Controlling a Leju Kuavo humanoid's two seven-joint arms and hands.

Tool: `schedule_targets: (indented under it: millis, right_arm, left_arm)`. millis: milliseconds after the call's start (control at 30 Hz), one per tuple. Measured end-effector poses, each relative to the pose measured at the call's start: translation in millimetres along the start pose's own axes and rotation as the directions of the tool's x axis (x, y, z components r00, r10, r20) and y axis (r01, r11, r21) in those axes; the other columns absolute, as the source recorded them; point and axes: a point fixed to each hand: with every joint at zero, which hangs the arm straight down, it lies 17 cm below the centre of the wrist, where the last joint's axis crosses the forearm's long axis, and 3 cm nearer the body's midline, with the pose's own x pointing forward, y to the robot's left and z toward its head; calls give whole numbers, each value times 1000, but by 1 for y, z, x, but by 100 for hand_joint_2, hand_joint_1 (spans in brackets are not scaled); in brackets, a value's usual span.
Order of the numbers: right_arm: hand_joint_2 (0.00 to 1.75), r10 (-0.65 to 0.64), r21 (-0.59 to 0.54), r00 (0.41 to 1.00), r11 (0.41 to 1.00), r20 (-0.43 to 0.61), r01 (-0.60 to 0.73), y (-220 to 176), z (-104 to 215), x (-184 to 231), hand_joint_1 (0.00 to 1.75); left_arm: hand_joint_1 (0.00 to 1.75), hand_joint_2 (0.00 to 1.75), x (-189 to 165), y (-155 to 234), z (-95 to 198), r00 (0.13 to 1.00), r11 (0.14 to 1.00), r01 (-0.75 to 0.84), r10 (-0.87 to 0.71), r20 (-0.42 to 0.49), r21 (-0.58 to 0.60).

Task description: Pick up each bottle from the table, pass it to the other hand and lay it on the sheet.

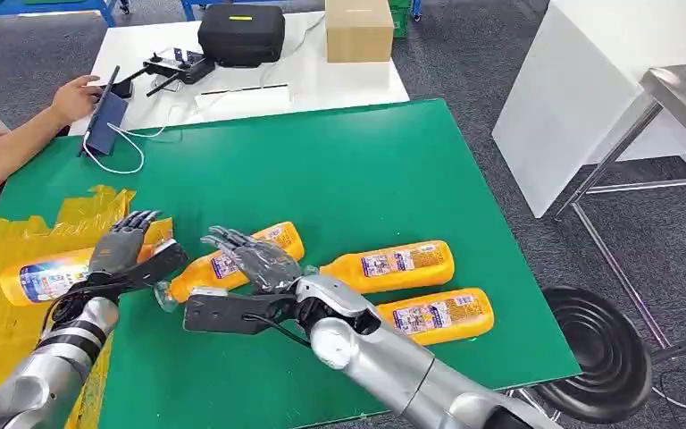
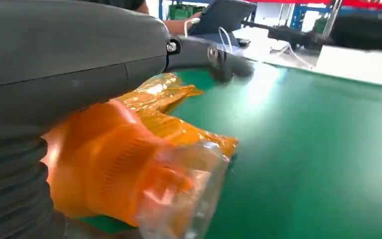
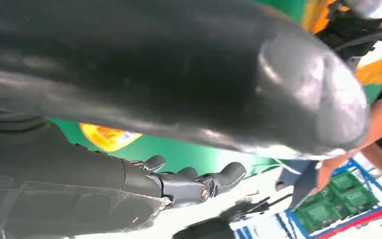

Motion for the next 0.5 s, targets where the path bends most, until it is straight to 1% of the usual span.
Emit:
schedule_targets:
  millis: [133, 200, 367, 500]
  right_arm:
    - [0, 0, 4, 1000, 1000, 6, 0, 3, -5, 7, 0]
    - [0, 4, 7, 1000, 1000, 2, -4, 4, -4, 4, 0]
    - [0, 15, 8, 999, 1000, -28, -15, 4, 9, -19, 0]
    - [0, 24, 10, 999, 1000, -39, -24, 5, 14, -27, 0]
  left_arm:
    - [0, 0, -2, 7, 4, 1000, 1000, -2, 1, 21, 31]
    - [0, 0, -2, 10, 4, 1000, 999, 17, -17, 6, 44]
    - [0, 0, 19, 18, 2, 998, 994, 59, -61, 14, 87]
    - [0, 0, 32, 29, -1, 998, 991, 41, -45, 32, 127]
